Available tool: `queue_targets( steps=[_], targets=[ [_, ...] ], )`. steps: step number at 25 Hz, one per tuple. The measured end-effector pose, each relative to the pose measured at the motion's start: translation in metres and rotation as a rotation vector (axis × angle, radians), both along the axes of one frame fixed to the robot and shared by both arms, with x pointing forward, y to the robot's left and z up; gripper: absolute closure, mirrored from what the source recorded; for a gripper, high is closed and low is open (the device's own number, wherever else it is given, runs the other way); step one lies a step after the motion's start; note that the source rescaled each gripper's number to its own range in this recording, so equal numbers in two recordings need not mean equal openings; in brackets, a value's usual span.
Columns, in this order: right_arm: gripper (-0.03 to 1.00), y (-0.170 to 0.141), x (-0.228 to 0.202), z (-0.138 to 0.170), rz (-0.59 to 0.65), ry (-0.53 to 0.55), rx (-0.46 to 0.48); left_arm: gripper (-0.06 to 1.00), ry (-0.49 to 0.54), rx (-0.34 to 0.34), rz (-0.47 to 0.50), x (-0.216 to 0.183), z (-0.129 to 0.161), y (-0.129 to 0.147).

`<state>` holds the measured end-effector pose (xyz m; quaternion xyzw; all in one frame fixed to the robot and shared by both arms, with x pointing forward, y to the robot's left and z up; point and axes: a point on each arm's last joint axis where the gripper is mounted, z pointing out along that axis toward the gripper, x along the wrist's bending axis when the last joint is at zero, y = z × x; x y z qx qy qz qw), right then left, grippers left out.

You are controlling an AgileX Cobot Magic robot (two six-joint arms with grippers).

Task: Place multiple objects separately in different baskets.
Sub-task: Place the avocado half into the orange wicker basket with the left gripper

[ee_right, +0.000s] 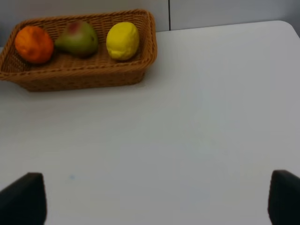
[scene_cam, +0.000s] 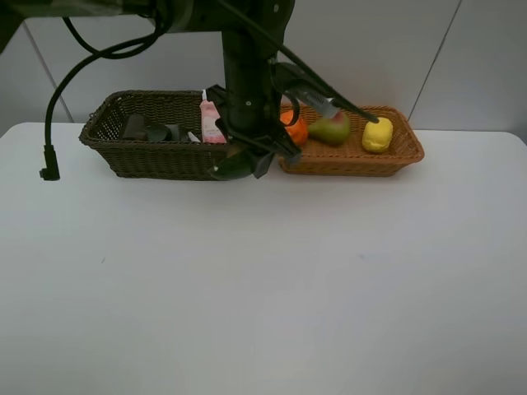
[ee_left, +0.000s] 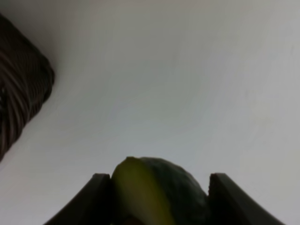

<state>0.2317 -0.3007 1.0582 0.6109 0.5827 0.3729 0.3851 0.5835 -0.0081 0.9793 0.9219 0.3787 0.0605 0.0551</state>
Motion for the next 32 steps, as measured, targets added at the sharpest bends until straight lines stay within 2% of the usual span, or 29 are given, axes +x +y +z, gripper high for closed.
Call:
queue_targets(
  steps=[5,15,22,32],
  targets=[
    [-0.03,0.000,0.000,0.000,0.000,0.000,0.000,0.39,-0.141,-0.134,-0.044,0.004,0.019,-0.023],
    [-0.03,0.000,0.000,0.000,0.000,0.000,0.000,0.39,-0.469,-0.404,-0.151,0.025,0.035,-0.052],
    [-0.03,0.000,0.000,0.000,0.000,0.000,0.000,0.39,-0.628,-0.465,-0.235,0.044,-0.005,-0.071],
    [-0.03,0.000,0.000,0.000,-0.001,0.000,-0.001,0.39,-0.735,-0.568,-0.266,0.056,-0.054,-0.087]
  ],
)
